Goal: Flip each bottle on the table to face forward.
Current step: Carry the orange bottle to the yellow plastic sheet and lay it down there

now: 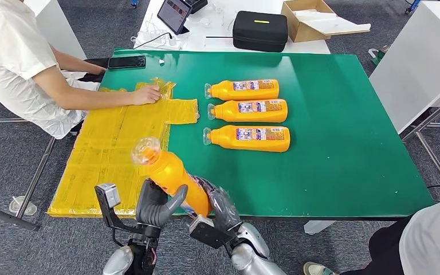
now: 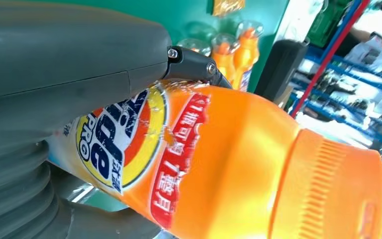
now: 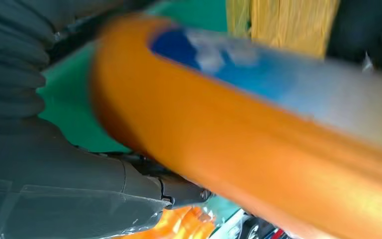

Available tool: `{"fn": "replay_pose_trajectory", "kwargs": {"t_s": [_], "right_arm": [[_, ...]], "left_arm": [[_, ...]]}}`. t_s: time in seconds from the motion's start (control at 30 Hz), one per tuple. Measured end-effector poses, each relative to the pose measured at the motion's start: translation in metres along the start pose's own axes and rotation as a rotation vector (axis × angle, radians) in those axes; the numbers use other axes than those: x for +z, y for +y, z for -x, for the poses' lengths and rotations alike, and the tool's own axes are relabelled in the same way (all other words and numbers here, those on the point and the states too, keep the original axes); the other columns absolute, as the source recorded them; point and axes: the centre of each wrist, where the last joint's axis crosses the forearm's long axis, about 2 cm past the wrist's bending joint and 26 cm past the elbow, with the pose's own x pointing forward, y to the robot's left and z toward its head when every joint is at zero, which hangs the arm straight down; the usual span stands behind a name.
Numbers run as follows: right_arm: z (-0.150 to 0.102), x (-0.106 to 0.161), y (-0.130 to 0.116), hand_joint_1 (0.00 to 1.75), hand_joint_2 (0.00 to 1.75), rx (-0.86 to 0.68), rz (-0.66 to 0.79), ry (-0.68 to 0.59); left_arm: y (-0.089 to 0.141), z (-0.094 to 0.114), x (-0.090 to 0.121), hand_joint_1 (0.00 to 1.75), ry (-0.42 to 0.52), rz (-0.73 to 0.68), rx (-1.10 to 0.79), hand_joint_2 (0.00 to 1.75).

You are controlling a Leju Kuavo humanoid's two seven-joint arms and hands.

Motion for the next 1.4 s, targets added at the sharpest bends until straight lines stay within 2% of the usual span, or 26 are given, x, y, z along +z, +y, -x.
{"fn": "replay_pose_trajectory", "kwargs": {"t_s": [0.1,0.23,0.4,0.47,0.57,0.6,0.77,0.87,0.97,1.13,1.3,1.37,1.4], "right_arm": [[0.002,0.008,0.002,0.00,0.00,0.053,0.042,-0.008],[0.015,0.033,-0.002,0.00,0.00,0.160,0.126,0.037],[0.036,0.068,-0.013,0.00,0.00,0.187,0.189,0.148],[0.041,0.079,-0.018,0.00,0.00,0.192,0.214,0.177],[0.045,0.087,-0.027,0.00,0.00,0.208,0.248,0.187],[0.046,0.088,-0.029,0.00,0.00,0.214,0.256,0.183],[0.047,0.086,-0.040,0.00,0.00,0.237,0.294,0.159],[0.045,0.082,-0.046,0.00,0.00,0.249,0.321,0.123],[0.040,0.074,-0.051,0.00,0.00,0.247,0.347,0.084],[0.033,0.065,-0.055,0.00,0.00,0.235,0.362,0.045],[0.031,0.061,-0.057,0.00,0.00,0.233,0.368,0.029],[0.031,0.060,-0.057,0.00,0.00,0.233,0.371,0.021],[0.031,0.059,-0.058,0.00,0.00,0.232,0.375,0.019]], "left_arm": [[0.003,-0.006,-0.004,1.54,-0.054,-0.026,-0.080,1.75],[0.012,-0.023,-0.009,1.73,-0.120,-0.064,-0.133,1.75],[0.027,-0.039,-0.008,1.75,-0.160,-0.109,-0.218,1.75],[0.035,-0.043,-0.008,1.68,-0.168,-0.134,-0.366,1.75],[0.050,-0.046,-0.013,1.55,-0.172,-0.144,-0.699,1.75],[0.055,-0.045,-0.014,1.57,-0.169,-0.136,-0.801,1.75],[0.077,-0.041,-0.020,1.74,-0.119,-0.100,-1.054,1.75],[0.093,-0.038,-0.025,1.75,-0.089,-0.069,-1.286,1.75],[0.114,-0.033,-0.033,1.75,-0.051,0.024,-1.479,1.75],[0.137,-0.023,-0.037,1.75,0.072,0.171,-1.582,1.75],[0.147,-0.021,-0.041,1.75,0.129,0.237,-1.633,1.75],[0.150,-0.019,-0.042,1.75,0.188,0.314,-1.659,1.75],[0.153,-0.018,-0.042,1.67,0.225,0.360,-1.668,1.75]]}}
